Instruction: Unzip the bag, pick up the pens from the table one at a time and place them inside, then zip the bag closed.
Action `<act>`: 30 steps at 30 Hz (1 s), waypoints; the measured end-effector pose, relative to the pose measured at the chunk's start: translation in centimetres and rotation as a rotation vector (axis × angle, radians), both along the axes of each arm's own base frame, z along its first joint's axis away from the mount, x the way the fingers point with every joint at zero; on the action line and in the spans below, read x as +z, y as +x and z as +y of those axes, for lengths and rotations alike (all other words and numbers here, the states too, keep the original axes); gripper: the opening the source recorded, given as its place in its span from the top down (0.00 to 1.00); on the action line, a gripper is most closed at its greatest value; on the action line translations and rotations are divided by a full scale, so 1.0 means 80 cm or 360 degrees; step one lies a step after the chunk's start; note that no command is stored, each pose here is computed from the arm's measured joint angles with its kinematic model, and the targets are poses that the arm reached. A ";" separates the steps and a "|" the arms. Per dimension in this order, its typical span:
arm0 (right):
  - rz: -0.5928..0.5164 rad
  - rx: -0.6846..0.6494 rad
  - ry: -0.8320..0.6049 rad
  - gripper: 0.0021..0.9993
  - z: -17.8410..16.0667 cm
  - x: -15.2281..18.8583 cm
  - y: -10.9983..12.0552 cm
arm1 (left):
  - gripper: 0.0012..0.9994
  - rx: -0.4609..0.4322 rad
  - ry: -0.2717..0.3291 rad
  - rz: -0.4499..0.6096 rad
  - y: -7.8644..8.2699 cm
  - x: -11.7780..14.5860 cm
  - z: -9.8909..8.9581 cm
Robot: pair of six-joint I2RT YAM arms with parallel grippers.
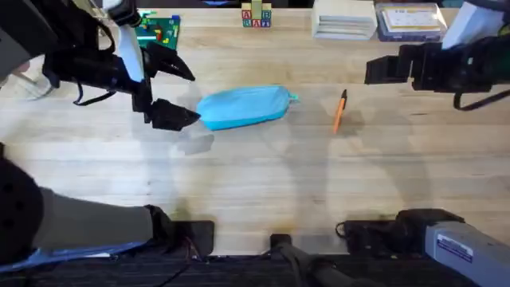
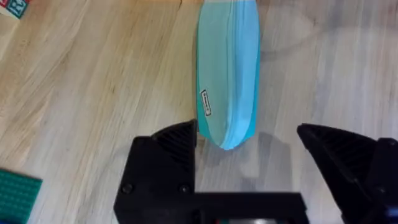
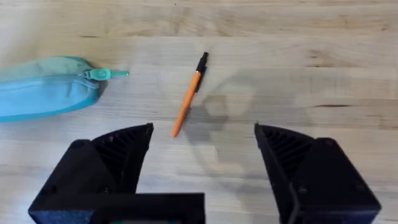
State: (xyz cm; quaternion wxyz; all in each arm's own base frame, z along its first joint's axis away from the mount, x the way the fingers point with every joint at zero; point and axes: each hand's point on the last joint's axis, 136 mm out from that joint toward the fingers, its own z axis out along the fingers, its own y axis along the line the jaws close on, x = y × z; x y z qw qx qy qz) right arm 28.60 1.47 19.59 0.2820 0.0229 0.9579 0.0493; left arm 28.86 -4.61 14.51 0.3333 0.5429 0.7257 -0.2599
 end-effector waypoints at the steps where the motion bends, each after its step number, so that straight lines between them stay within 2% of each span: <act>1: 0.0000 0.0000 0.0000 0.00 0.000 0.000 0.000 | 0.01 -0.0004 -0.0020 -0.0003 0.002 -0.002 0.001; 7: 0.0000 0.0000 0.0000 0.00 0.000 0.000 0.000 | 0.01 -0.0002 -0.0129 -0.0008 0.010 -0.019 0.012; 8: 0.0000 0.0000 0.0000 0.00 0.000 0.000 0.000 | 0.01 -0.0010 -0.0172 -0.0024 0.015 -0.028 0.015; 17: 0.0000 0.0000 0.0000 0.00 0.000 0.000 0.000 | 0.01 -0.0019 -0.0293 -0.0049 0.032 -0.051 0.014; 30: 0.0000 0.0000 0.0000 0.00 0.000 0.000 0.000 | 0.01 0.0019 -0.0447 -0.0027 0.041 -0.057 0.008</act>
